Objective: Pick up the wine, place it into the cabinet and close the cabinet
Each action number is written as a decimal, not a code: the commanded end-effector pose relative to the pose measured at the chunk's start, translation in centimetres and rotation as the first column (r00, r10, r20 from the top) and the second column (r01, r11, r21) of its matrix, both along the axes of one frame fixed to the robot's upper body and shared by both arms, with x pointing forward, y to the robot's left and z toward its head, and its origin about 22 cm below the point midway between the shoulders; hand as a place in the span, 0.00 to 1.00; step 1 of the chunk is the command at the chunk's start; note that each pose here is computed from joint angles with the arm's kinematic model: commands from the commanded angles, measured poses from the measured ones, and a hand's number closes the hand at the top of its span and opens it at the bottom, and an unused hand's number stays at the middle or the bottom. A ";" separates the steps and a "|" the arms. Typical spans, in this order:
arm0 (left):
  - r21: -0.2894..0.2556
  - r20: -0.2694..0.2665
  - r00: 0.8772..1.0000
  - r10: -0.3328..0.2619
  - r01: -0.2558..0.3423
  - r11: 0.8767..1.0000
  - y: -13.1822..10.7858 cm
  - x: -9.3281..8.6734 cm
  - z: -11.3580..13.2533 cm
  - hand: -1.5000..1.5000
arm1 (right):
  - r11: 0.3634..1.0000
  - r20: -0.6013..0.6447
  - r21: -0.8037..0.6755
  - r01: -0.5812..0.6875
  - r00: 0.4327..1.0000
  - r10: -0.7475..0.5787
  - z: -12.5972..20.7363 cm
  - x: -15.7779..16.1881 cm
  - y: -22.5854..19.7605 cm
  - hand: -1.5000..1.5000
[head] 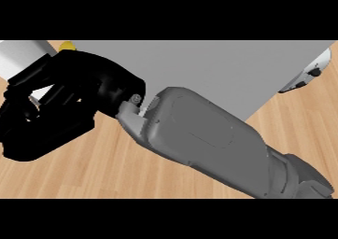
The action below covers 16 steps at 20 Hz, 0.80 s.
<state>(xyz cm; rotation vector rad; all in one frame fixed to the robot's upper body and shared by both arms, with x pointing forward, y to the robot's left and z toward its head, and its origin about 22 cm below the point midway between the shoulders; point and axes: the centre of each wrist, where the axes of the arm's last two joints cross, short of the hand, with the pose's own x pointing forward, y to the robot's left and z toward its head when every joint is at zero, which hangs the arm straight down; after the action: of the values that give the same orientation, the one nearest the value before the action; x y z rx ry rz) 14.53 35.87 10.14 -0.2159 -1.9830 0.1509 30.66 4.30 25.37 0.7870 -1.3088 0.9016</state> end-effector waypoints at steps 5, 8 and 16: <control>-0.001 -0.006 0.999 0.031 -0.031 1.000 2.0 -0.1 1.2 0.00 | 0.983 0.013 0.091 0.159 0.987 -0.161 -1.4 6.3 -0.9 1.00; 0.000 -0.007 1.000 0.018 -0.018 1.000 2.4 -0.5 1.3 0.00 | 0.961 0.041 0.107 0.257 0.964 -0.262 -1.3 9.0 -3.5 1.00; -0.005 0.010 1.000 -0.013 0.013 1.000 1.6 -0.1 1.8 0.00 | 0.921 0.037 0.112 0.373 0.925 -0.379 -4.0 11.7 -7.7 1.00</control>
<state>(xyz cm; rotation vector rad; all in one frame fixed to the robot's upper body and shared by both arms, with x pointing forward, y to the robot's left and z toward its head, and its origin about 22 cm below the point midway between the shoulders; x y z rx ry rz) 14.32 37.87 11.65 -0.1936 -1.9805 0.1596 37.53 3.65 23.18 0.7405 -1.4870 0.7629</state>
